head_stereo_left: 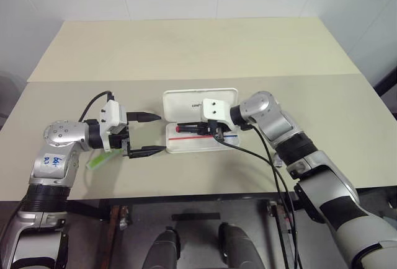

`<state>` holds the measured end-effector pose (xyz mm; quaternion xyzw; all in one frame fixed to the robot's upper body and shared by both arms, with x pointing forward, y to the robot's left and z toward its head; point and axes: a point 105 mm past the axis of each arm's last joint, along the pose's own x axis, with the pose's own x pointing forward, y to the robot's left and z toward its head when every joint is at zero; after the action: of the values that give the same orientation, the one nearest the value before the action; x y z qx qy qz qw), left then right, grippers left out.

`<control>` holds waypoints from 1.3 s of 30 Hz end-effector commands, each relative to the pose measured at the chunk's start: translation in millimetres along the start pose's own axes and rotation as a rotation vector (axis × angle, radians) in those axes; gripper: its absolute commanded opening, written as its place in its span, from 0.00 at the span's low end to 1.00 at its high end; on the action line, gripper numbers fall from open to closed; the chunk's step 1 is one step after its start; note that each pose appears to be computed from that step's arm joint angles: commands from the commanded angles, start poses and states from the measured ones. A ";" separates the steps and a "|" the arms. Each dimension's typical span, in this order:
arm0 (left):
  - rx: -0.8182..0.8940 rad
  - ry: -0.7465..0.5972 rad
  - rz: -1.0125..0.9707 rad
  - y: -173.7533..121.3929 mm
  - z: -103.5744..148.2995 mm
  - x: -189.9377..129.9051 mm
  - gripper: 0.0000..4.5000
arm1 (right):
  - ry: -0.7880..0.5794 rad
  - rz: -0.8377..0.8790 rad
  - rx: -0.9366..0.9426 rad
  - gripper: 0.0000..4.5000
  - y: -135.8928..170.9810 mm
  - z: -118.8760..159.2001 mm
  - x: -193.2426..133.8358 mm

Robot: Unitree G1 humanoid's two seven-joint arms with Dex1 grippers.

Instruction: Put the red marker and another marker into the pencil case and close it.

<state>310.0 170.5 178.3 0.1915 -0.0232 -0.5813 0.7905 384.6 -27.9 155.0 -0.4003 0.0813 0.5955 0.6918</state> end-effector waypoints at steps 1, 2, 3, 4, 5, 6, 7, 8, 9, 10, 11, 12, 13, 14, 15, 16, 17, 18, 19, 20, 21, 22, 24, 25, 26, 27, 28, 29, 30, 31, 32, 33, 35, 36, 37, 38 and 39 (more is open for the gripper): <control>0.038 -0.021 0.011 -0.2 10.8 -1.4 1.00 | -0.053 -0.045 -0.056 0.50 -12.8 20.2 -5.1; 0.037 -0.021 0.013 -0.3 10.8 -1.8 1.00 | -0.078 -0.056 -0.057 0.58 -15.4 26.6 -6.3; 0.037 -0.021 0.014 -0.4 10.9 -2.0 1.00 | -0.094 -0.063 -0.057 0.67 -17.2 31.1 -7.2; 0.037 -0.021 0.014 -0.5 10.9 -2.1 1.00 | -0.111 -0.066 -0.057 0.75 -18.5 36.1 -8.5; 0.036 -0.021 0.015 -0.5 10.9 -1.9 1.00 | -0.140 -0.067 -0.055 0.84 -19.8 43.8 -10.5; 0.036 -0.021 0.015 -0.5 11.0 -1.8 1.00 | -0.159 -0.066 -0.054 0.90 -20.5 48.8 -11.8; 0.036 -0.021 0.014 -0.4 11.1 -1.5 1.00 | -0.192 -0.064 -0.040 0.98 -21.3 56.0 -13.9; 0.036 -0.022 0.014 -0.4 11.1 -1.1 1.00 | -0.239 -0.053 -0.022 0.98 -20.9 65.0 -17.2; 0.035 -0.023 0.014 -0.4 11.1 -0.8 1.00 | -0.269 -0.044 -0.010 0.98 -20.2 70.7 -19.6; 0.035 -0.024 0.012 -0.4 10.9 -0.1 1.00 | -0.308 -0.026 0.011 0.98 -18.1 77.3 -23.7; 0.034 -0.025 0.010 -0.4 10.7 0.6 1.00 | -0.336 -0.007 0.028 0.98 -15.4 81.8 -27.5; 0.034 -0.026 0.009 -0.3 10.5 1.3 1.00 | -0.357 0.011 0.043 0.98 -12.1 84.3 -30.7; 0.033 -0.026 0.008 -0.3 10.5 1.8 1.00 | -0.369 0.024 0.054 0.98 -9.5 86.0 -32.9; 0.033 -0.027 0.007 -0.2 10.4 2.3 1.00 | -0.386 0.049 0.061 0.98 -3.5 86.9 -36.2; 0.034 -0.026 0.008 -0.3 9.9 2.5 1.00 | -0.398 0.076 0.074 0.98 5.5 85.1 -40.8; 0.035 -0.022 0.010 -0.6 8.8 2.3 1.00 | -0.406 0.098 0.081 0.98 14.8 82.7 -45.5; 0.036 -0.020 0.012 -0.9 8.2 2.2 1.00 | -0.409 0.113 0.087 0.98 21.6 81.2 -48.8; 0.036 -0.016 0.015 -1.3 7.2 1.4 1.00 | -0.411 0.124 0.094 0.98 28.4 79.1 -52.4; 0.032 -0.009 0.025 -1.7 5.3 -1.2 1.00 | -0.423 0.136 0.099 0.98 37.7 75.6 -59.0; 0.026 0.002 0.043 -1.9 2.0 -6.1 1.00 | -0.440 0.138 0.109 0.98 47.5 70.9 -68.1; 0.020 0.016 0.062 -2.0 -1.3 -11.2 1.00 | -0.453 0.127 0.119 0.98 55.3 66.2 -77.1; 0.016 0.028 0.084 -1.8 -4.2 -16.8 1.00 | -0.462 0.111 0.132 0.98 61.5 61.7 -85.6; 0.004 0.048 0.142 -0.1 -9.7 -30.7 1.00 | -0.470 0.054 0.160 0.98 67.7 51.2 -103.0; -0.004 0.057 0.176 0.8 -12.8 -38.6 1.00 | -0.468 0.017 0.172 0.98 68.9 45.0 -111.5; -0.012 0.065 0.208 1.2 -15.9 -45.9 1.00 | -0.465 -0.018 0.175 0.98 69.3 40.2 -118.3; -0.017 0.075 0.237 1.2 -19.4 -52.8 1.00 | -0.457 -0.052 0.183 0.98 69.1 34.7 -123.7; -0.017 0.090 0.259 0.6 -23.5 -59.0 1.00 | -0.448 -0.088 0.181 0.98 68.4 29.4 -128.4; -0.022 0.105 0.280 -0.2 -27.7 -65.2 1.00 | -0.433 -0.128 0.167 0.98 67.7 23.3 -132.8; -0.024 0.115 0.292 -1.0 -30.3 -69.1 1.00 | -0.423 -0.153 0.156 0.98 67.5 19.5 -135.5; -0.027 0.124 0.319 -0.1 -33.2 -74.8 1.00 | -0.404 -0.172 0.149 0.98 69.1 13.2 -138.0; -0.041 0.131 0.355 0.5 -37.3 -82.6 1.00 | -0.381 -0.176 0.157 0.98 74.5 4.5 -141.4; -0.058 0.139 0.387 0.3 -42.1 -89.8 1.00 | -0.368 -0.176 0.175 0.98 80.2 -2.5 -145.5; -0.086 0.146 0.414 -1.8 -49.0 -96.1 1.00 | -0.358 -0.189 0.187 0.98 84.0 -8.1 -151.5; -0.096 0.153 0.420 -3.0 -52.5 -97.3 1.00 | -0.361 -0.192 0.185 0.98 84.4 -8.1 -153.8; -0.109 0.157 0.425 -4.1 -56.0 -98.3 1.00 | -0.362 -0.202 0.179 0.98 83.5 -7.9 -156.1; -0.121 0.161 0.430 -5.2 -59.6 -99.2 1.00 | -0.364 -0.208 0.176 0.98 83.0 -7.8 -158.3; -0.132 0.167 0.436 -5.8 -63.5 -100.2 1.00 | -0.366 -0.209 0.173 0.98 82.7 -7.6 -160.4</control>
<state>289.5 274.4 133.5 0.1670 0.0459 -0.3901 0.9043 273.8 -155.8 189.5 -0.2133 -0.0020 0.5763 0.7889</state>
